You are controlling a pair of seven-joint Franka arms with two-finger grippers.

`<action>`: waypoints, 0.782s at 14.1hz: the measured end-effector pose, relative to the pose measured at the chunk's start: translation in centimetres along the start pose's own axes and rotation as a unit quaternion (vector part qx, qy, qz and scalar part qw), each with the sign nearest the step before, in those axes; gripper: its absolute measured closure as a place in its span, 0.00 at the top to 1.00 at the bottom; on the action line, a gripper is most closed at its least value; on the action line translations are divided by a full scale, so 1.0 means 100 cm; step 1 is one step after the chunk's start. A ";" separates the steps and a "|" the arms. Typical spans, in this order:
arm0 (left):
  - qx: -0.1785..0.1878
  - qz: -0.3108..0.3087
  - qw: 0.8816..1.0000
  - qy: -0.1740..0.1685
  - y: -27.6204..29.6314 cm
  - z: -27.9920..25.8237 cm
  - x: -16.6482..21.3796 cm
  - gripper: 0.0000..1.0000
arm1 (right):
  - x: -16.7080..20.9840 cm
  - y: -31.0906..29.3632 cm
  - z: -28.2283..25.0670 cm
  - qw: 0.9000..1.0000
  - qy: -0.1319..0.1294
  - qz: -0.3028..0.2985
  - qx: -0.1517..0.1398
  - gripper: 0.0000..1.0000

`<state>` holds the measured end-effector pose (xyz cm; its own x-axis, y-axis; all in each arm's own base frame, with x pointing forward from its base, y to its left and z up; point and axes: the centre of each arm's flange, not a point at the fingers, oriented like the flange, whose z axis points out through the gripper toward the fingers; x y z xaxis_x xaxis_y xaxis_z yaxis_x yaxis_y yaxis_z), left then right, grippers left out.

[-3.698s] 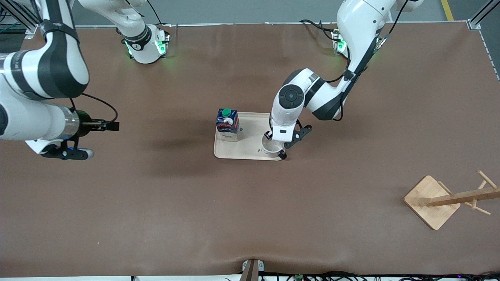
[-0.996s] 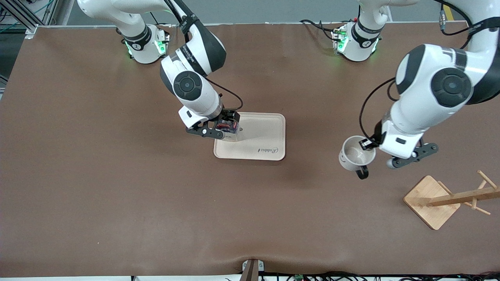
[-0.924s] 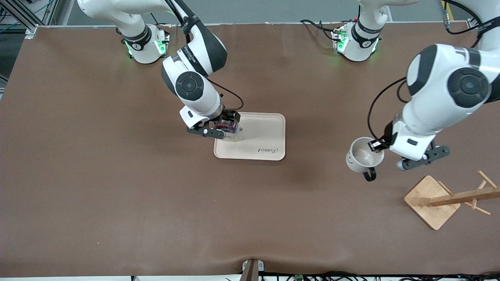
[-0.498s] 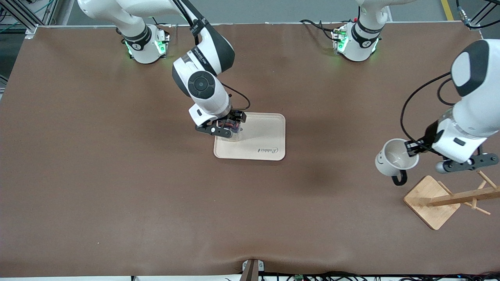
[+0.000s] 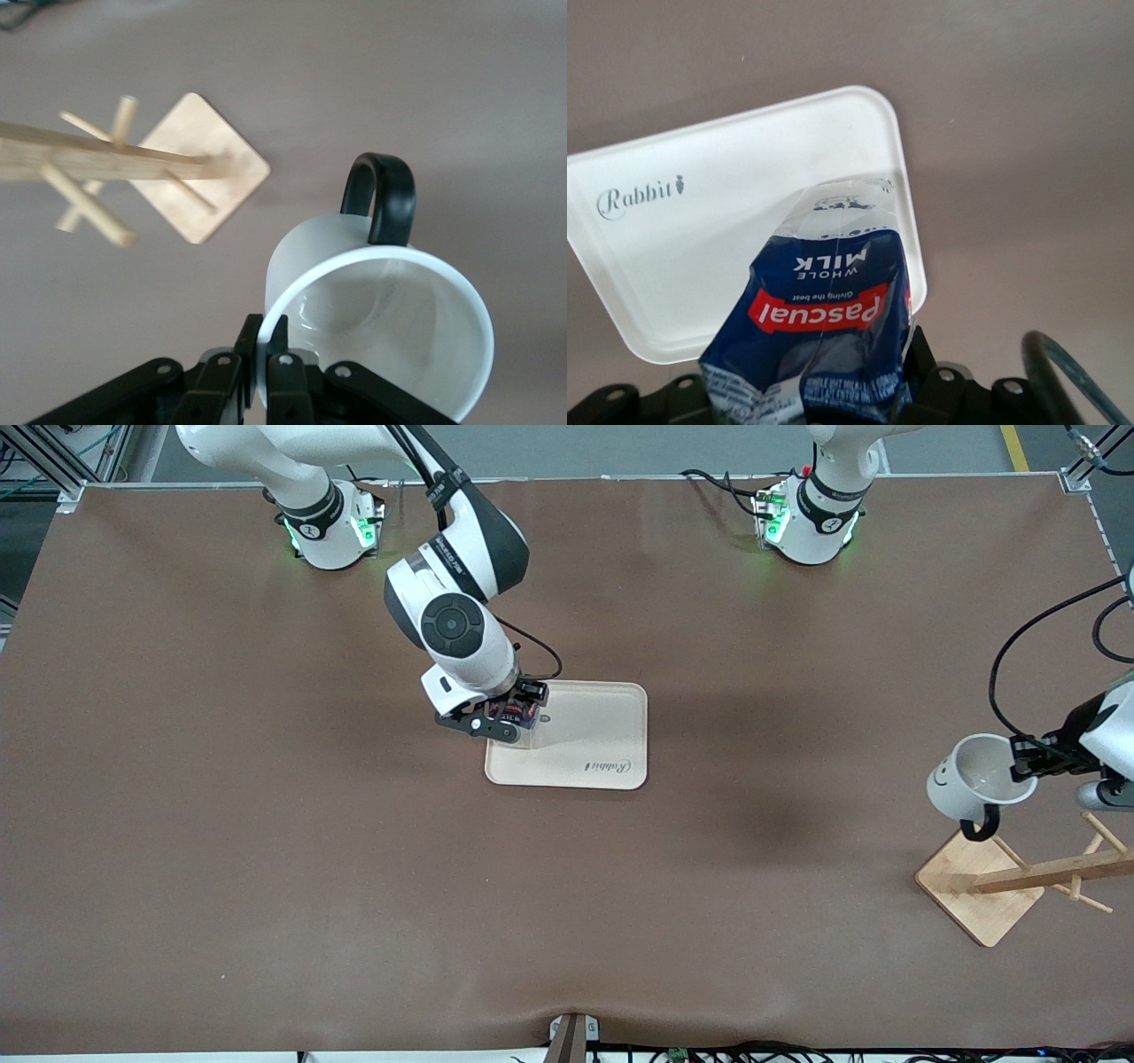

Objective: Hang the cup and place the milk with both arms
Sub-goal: 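Lift the mug toward the wooden stand while the right gripper grasps the milk, then carry the milk carton off the tray with the right gripper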

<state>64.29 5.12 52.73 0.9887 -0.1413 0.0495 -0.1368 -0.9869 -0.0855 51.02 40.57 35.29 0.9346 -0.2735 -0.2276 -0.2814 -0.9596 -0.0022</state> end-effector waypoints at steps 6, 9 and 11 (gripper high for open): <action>0.022 0.078 0.997 0.001 -0.035 -0.007 -0.006 0.07 | 0.071 0.091 -0.105 0.998 -0.031 0.050 0.007 0.64; 0.021 0.104 0.994 -0.004 -0.060 -0.001 -0.013 0.07 | 0.089 0.130 -0.124 0.998 -0.040 0.049 0.010 0.64; 0.020 0.108 0.994 -0.007 -0.068 0.002 -0.015 0.07 | 0.104 0.162 -0.133 0.998 -0.052 0.037 0.011 0.64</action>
<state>63.73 12.06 53.08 0.9370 -0.3492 0.0122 -0.3446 -0.9293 -0.1326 59.05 21.33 45.83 0.8842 -0.3334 -0.3271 -0.3540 -0.9352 -0.0039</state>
